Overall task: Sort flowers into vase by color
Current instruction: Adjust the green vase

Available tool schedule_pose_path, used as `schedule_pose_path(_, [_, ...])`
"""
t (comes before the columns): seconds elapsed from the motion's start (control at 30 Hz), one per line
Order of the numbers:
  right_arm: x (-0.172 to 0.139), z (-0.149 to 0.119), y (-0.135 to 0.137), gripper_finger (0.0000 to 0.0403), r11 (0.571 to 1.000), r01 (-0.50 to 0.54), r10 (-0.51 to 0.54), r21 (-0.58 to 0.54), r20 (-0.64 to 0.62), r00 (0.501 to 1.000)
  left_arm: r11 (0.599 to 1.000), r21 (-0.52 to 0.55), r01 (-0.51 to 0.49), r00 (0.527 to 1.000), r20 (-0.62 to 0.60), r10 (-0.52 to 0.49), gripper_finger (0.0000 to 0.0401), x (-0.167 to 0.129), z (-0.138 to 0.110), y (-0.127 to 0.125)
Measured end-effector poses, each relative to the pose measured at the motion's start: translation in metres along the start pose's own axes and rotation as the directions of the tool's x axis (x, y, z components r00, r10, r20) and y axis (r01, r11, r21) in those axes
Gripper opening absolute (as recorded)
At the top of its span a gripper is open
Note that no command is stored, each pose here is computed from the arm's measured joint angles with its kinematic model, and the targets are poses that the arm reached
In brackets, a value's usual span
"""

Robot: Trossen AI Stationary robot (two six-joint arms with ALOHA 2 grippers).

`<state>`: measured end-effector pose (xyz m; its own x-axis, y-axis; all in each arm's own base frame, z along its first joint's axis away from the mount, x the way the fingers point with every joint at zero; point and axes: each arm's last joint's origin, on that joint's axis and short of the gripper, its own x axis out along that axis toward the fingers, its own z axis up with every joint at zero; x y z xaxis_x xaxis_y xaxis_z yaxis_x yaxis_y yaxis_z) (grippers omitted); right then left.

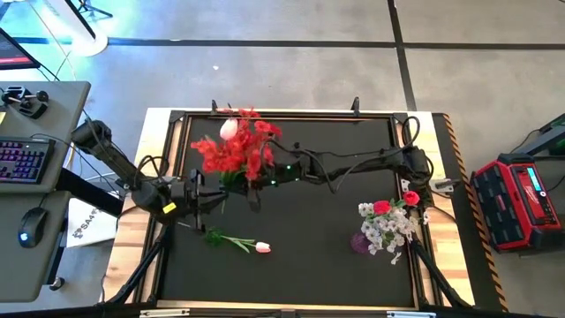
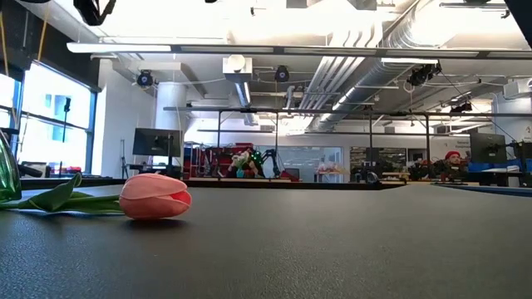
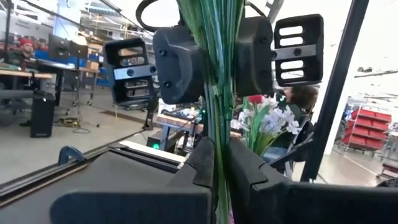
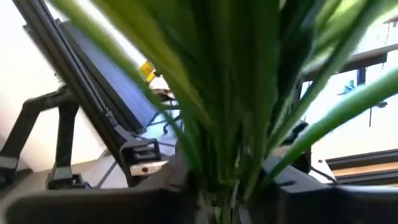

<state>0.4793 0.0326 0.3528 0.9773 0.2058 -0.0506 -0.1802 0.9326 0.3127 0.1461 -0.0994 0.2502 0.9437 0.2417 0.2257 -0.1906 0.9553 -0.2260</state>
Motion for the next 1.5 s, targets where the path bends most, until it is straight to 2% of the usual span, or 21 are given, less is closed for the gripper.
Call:
schedule_pose_path(0.13, [-0.001,-0.002,-0.003,0.0015,0.999,-0.029,0.028,-0.039,-0.039,0.999,1.0,-0.031,-0.005,1.0,-0.003,0.005,0.0015,0.0,-0.001,0.0])
schedule_pose_path(0.23, [-0.001,-0.005,-0.004,0.0018,0.998,-0.046,0.043,-0.038,-0.084,0.996,1.0,-0.021,0.014,0.999,-0.029,-0.014,0.005,-0.002,-0.004,-0.002])
schedule_pose_path(0.37, [-0.002,-0.018,-0.008,0.0008,0.998,-0.061,0.055,-0.023,-0.215,0.975,0.997,-0.075,0.02,0.997,-0.078,-0.025,0.0112,-0.004,-0.007,-0.005])
schedule_pose_path(0.5, [-0.003,-0.02,-0.008,0.0008,0.997,-0.077,0.069,-0.026,-0.237,0.969,0.996,-0.081,0.024,0.987,-0.16,-0.036,0.0166,0.001,-0.006,-0.011])
schedule_pose_path(0.67, [-0.003,-0.02,-0.006,0.0005,0.99,-0.139,0.126,-0.033,-0.249,0.96,0.992,-0.125,0.03,0.954,-0.292,-0.066,0.02,0.015,-0.007,-0.012])
schedule_pose_path(0.77, [-0.003,-0.02,-0.005,0.0005,0.989,-0.145,0.134,-0.028,-0.25,0.959,0.988,-0.153,0.032,0.945,-0.317,-0.08,0.0205,0.024,-0.005,-0.009])
schedule_pose_path(0.93, [-0.003,-0.019,-0.004,0.0005,0.984,-0.18,0.172,-0.008,-0.251,0.953,0.985,-0.166,0.055,0.94,-0.323,-0.107,0.0202,0.039,-0.002,-0.003])
schedule_pose_path(1.07, [-0.003,-0.02,-0.001,0.0005,0.983,-0.185,0.178,-0.003,-0.253,0.951,0.978,-0.186,0.093,0.928,-0.34,-0.153,0.018,0.045,-0.002,0.001])
schedule_pose_path(1.2, [-0.003,-0.02,-0.001,0.0006,0.983,-0.185,0.178,-0.001,-0.254,0.951,0.971,-0.202,0.129,0.916,-0.352,-0.195,0.0125,0.047,-0.002,0.002])
schedule_pose_path(1.37, [-0.004,-0.021,-0.002,0.0023,0.983,-0.184,0.183,0.02,-0.268,0.946,0.967,-0.169,0.19,0.901,-0.362,-0.24,0.0023,0.047,-0.003,0.001])
schedule_pose_path(1.5, [-0.004,-0.02,-0.001,0.0077,0.98,-0.199,0.196,0.018,-0.273,0.942,0.967,-0.136,0.214,0.9,-0.356,-0.25,0.0013,0.046,-0.001,0.002])
